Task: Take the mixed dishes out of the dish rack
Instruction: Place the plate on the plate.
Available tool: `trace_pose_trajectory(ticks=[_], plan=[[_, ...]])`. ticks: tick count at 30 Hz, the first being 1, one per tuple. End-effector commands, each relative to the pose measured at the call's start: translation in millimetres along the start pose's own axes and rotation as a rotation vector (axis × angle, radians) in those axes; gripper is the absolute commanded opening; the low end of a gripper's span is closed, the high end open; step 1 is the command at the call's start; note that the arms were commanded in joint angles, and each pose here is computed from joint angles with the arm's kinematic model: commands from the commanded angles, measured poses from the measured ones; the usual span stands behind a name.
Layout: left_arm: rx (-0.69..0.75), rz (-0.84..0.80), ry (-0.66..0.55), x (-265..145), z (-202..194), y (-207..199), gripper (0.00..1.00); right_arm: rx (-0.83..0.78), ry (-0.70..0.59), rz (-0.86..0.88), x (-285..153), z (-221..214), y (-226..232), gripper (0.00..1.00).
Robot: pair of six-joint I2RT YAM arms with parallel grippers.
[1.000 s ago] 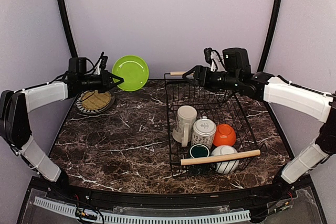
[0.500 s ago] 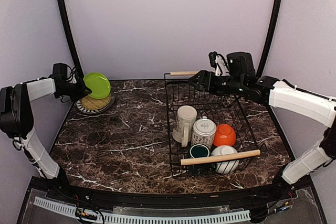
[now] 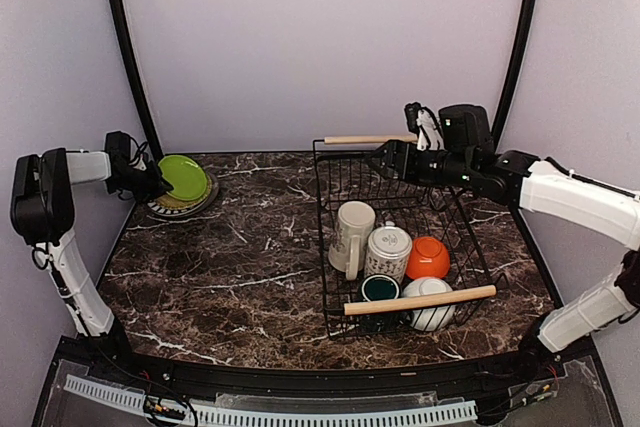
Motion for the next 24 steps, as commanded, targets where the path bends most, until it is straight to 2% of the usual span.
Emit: trace_pose_trajectory(ticks=[1, 5, 11, 19, 24], plan=[[0.008, 0.006, -0.009, -0.1, 11.9, 0.7, 0.05, -0.008, -0.018, -0.019, -6.1, 0.1, -3.4, 0.79], [-0.006, 0.004, 0.028, 7.8, 11.2, 5.6, 0.11, -0.010, -0.021, -0.014, -5.8, -0.2, -3.0, 0.79], [0.009, 0.029, 0.021, 4.0, 13.1, 6.1, 0.28, -0.007, -0.020, -0.010, -7.6, -0.8, -2.5, 0.79], [0.059, 0.096, -0.085, -24.4, 17.6, 2.2, 0.67, -0.012, -0.010, -0.032, -7.0, -3.0, -5.7, 0.79], [0.090, 0.100, -0.143, -42.9, 18.9, -5.4, 0.78, -0.027, 0.017, -0.049, -3.5, -5.0, -7.7, 0.79]])
Point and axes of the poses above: each gripper's point midway between its finger pads, its own x axis out along the fingers, its own y axis along the line the jaws close on, z = x × y, the point moved 5 cm from there along -x, back along the fingers, and after that the axes turned 11 degrees about -x, right-handed, at the moved point
